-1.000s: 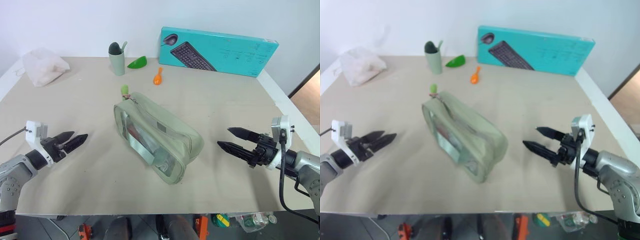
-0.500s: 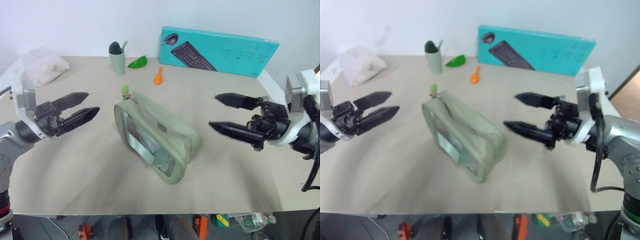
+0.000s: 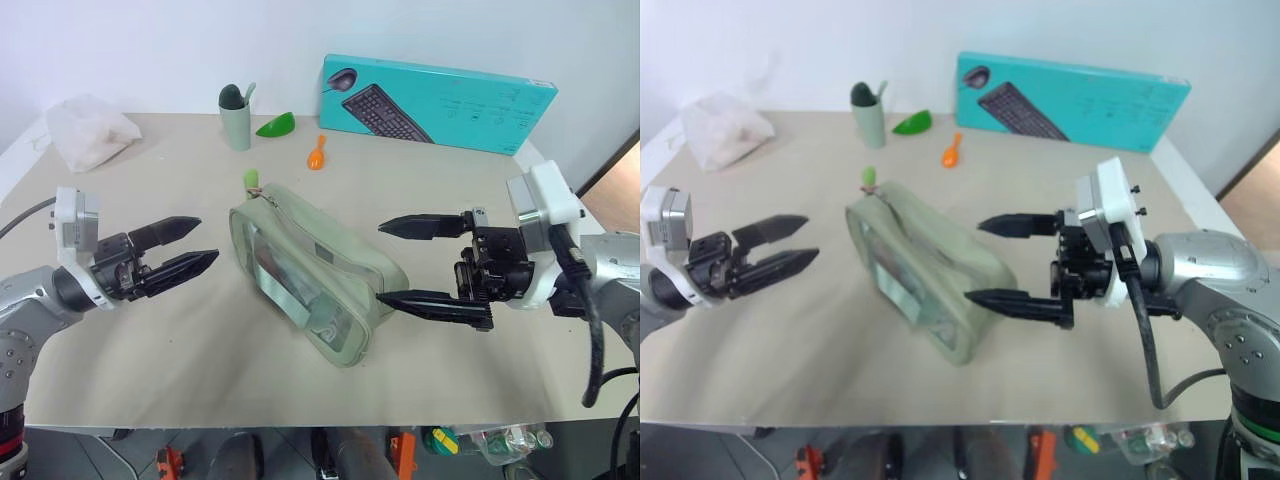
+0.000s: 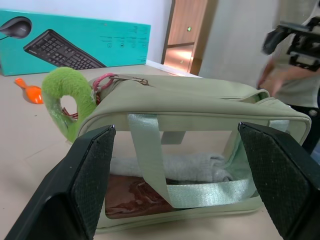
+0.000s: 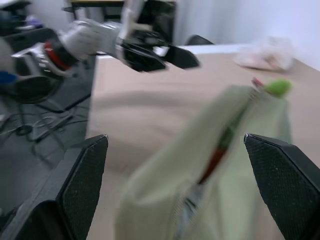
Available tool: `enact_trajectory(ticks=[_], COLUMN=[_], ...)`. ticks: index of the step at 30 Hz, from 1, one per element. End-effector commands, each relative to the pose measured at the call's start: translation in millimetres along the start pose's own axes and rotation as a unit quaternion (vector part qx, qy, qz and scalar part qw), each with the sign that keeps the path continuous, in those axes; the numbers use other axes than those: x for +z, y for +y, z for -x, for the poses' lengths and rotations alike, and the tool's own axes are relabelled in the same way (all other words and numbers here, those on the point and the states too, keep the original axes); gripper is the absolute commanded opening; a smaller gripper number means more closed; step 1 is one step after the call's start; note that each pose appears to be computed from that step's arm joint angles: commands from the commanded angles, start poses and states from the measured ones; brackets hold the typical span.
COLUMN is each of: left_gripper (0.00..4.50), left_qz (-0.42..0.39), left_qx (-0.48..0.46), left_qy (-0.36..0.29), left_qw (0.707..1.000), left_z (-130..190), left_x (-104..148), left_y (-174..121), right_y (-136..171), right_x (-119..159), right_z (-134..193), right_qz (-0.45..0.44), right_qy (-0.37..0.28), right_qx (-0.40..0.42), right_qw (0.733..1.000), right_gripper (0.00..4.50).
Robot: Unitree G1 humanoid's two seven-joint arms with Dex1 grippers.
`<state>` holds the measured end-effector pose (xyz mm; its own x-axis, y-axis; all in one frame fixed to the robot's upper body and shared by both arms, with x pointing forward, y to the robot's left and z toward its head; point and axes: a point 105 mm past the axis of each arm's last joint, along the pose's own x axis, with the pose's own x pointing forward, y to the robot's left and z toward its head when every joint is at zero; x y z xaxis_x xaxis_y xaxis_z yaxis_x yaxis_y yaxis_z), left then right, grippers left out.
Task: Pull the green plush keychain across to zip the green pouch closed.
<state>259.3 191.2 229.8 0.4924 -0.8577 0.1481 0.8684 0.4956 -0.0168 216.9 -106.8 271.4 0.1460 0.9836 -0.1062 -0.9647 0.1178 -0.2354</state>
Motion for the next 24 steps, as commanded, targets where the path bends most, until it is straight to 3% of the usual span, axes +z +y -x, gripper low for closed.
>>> enact_trajectory(ticks=[1,5,17,24], left_gripper=[4.06,4.06,4.06,4.06], left_qz=[-0.018,-0.018,-0.014,-0.012], left_qx=[-0.004,-0.001,0.011,0.015], left_qy=[-0.014,-0.017,-0.017,-0.016], left_qw=[1.0,1.0,1.0,1.0], left_z=[1,1,5,6], left_x=[5,3,-5,-7], left_y=[-4,-5,-4,-2], right_y=[3,3,6,-4], right_x=[-5,-23,-38,-69], right_z=[-3,-9,-21,-31], right_qz=[0.008,-0.002,-0.02,-0.027], right_qy=[0.03,0.074,0.106,0.158], right_qx=[0.015,0.017,0.041,0.035], right_qw=[0.999,0.997,0.993,0.986], right_gripper=[4.5,4.5,4.5,4.5])
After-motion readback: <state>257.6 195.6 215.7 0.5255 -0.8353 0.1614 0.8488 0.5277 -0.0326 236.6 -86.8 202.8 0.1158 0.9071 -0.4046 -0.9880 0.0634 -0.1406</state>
